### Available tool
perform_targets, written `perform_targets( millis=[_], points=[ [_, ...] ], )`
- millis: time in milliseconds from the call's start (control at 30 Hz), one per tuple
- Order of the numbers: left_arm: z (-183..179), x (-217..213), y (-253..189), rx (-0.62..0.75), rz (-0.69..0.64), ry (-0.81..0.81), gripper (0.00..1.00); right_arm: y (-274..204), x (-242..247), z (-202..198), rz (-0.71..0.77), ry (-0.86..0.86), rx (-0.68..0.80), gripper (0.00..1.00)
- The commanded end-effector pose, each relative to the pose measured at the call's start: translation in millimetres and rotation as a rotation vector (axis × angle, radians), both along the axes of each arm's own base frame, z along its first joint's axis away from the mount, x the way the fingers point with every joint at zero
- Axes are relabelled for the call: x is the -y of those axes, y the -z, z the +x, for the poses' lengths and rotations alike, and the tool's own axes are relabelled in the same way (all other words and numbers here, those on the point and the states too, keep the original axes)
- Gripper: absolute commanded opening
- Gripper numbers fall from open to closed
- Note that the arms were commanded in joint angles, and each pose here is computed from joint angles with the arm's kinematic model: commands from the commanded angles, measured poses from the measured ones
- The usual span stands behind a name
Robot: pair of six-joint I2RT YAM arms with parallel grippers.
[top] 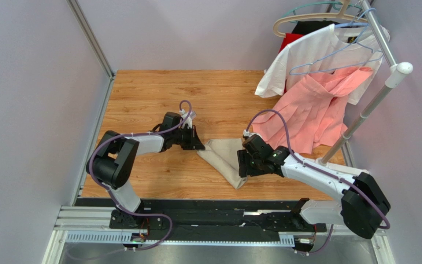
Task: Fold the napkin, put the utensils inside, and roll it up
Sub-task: Roll the napkin with the utensil
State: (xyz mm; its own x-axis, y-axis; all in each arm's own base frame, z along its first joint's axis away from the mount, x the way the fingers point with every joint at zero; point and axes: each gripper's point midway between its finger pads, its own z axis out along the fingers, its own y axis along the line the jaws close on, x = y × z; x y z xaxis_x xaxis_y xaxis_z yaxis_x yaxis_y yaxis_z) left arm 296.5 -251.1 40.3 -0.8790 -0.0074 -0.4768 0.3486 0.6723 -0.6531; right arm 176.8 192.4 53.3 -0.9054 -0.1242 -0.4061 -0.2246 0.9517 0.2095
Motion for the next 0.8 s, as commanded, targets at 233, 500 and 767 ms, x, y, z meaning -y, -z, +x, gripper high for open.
perform_targets(
  millis=[233, 500, 767],
  points=[
    [5.1, 3.3, -5.4, -0.027, 0.026, 0.023, 0.00, -49.4, -70.8, 10.3, -0.025, -0.315, 0.330, 0.64],
    [1.7, 1.7, 0.6, -0.068, 0.053, 0.033, 0.00, -26.9, -100.7, 19.6, -0.195, -0.425, 0.437, 0.65],
    [1.8, 2.1, 0.9, -0.076, 0.059, 0.042, 0.00, 0.0, -97.5, 23.4, -0.288, -0.438, 0.448, 0.64]
  ],
)
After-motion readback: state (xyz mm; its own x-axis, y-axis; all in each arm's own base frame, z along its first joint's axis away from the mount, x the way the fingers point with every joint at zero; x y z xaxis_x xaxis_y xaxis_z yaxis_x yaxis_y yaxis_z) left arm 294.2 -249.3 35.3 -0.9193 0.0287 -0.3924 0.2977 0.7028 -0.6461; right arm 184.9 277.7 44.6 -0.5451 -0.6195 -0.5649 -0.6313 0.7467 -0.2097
